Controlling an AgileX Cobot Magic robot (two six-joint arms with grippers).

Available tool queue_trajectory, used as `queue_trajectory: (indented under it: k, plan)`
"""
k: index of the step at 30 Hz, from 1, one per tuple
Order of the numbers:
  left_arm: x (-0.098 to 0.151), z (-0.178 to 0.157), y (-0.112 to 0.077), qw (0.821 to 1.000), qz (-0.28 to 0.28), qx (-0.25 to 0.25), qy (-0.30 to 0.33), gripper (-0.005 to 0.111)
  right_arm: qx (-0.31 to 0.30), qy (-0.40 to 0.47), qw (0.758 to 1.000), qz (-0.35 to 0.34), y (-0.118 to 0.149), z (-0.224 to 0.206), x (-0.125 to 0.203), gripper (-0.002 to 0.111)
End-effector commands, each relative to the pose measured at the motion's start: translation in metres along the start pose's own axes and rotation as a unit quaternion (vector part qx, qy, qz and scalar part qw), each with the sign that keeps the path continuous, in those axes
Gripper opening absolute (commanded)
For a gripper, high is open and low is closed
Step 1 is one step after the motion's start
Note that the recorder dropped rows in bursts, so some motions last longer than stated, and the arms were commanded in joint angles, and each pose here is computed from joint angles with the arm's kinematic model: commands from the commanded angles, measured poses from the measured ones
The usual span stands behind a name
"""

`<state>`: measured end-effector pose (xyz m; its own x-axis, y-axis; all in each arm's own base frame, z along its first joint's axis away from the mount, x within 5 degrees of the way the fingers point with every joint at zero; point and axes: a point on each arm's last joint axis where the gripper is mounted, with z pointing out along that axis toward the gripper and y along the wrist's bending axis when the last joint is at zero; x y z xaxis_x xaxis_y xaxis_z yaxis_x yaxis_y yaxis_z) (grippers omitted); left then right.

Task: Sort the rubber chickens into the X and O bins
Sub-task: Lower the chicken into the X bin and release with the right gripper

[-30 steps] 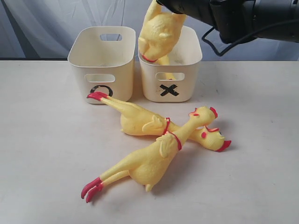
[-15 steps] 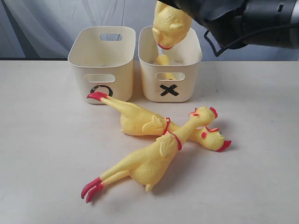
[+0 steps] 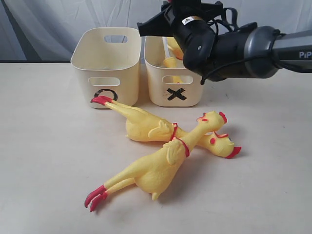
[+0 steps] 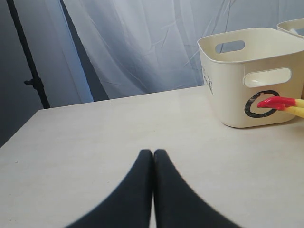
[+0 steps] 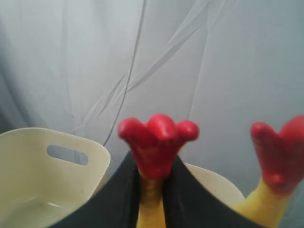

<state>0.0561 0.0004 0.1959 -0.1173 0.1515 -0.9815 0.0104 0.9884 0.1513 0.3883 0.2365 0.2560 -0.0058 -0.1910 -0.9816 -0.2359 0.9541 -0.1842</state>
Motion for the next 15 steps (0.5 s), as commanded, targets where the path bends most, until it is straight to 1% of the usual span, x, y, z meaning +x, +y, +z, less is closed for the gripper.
queue_trajectory:
  k: [1,7,8,10,12,15]
  plan:
    - [0.0001,-0.0001,-0.0002,1.0,-0.006,0.0,-0.007,0.0,0.016,-0.009,1.0,-0.016,-0.0008,0.007,0.0098,-0.001]
    - [0.0001,-0.0001,-0.0002,1.0,-0.006,0.0,-0.007,0.0,0.014,0.002,1.0,-0.02,0.002,0.0099,0.0198,-0.001]
    - [0.0001,-0.0001,-0.0002,1.0,-0.006,0.0,-0.007,0.0,0.014,0.002,1.0,-0.02,0.002,0.0099,0.0198,0.001]
    - [0.0001,-0.0001,-0.0002,1.0,-0.006,0.0,-0.007,0.0,0.014,0.002,1.0,-0.02,0.002,0.0099,0.0198,0.01]
    - [0.0001,-0.0001,-0.0002,1.0,-0.006,0.0,-0.007,0.0,0.014,0.002,1.0,-0.02,0.002,0.0099,0.0198,0.022]
    - [0.0001,-0.0001,-0.0002,1.0,-0.006,0.0,-0.007,0.0,0.014,0.002,1.0,-0.02,0.002,0.0099,0.0198,0.047]
